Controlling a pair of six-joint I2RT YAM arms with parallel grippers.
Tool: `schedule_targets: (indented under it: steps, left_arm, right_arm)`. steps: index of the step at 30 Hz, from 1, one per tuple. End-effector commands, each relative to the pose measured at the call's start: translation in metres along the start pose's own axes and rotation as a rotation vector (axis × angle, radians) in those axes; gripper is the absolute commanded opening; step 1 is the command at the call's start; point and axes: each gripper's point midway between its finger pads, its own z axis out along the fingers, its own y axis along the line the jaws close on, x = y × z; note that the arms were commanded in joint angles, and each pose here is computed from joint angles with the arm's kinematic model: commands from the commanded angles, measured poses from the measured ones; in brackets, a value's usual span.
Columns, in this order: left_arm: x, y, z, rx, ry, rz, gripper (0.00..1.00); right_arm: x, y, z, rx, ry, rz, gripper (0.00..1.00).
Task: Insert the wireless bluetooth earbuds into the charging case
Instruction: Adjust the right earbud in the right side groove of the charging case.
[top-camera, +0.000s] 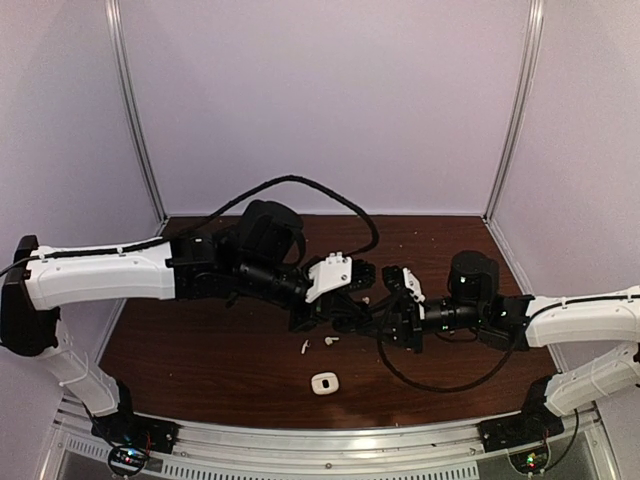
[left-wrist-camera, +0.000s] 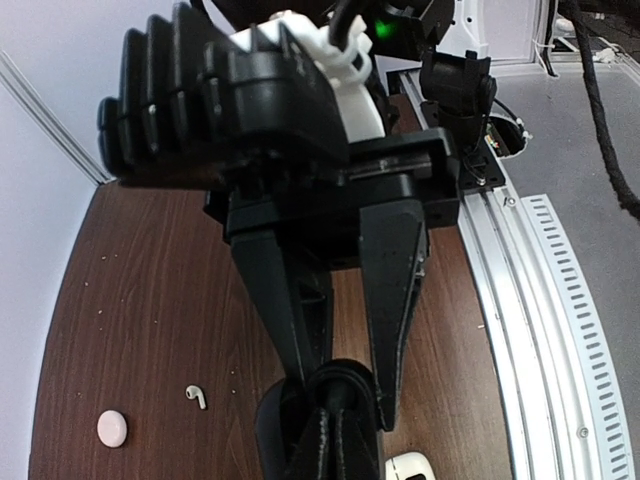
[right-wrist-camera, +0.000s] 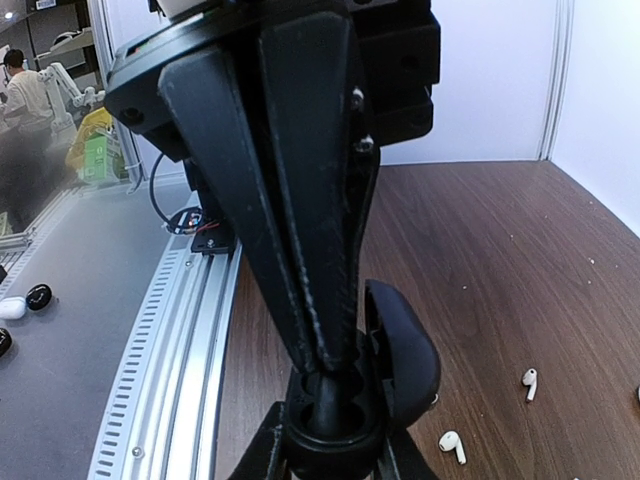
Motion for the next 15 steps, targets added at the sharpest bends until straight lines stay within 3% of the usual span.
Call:
schedule_targets:
  steps: [1,7,15]
  left_arm:
    - [0.001,-0.004,0.01,0.048,0.008,-0.005,0.0]
    - [0.011,-0.013,0.017,0.102,0.045,-0.016,0.0]
    - [-0.013,0.008,-0.005,-0.018,-0.008,0.018,0.11]
  right_arm:
    - [-0.025,0.008,-0.003,-0.014,-0.076,-0.06,0.0]
    - [-0.034,0.009,-0.01,0.004,-0.116,-0.077,0.0]
    - [-0.02,0.009,-0.007,-0.002,-0.095,-0.05,0.0]
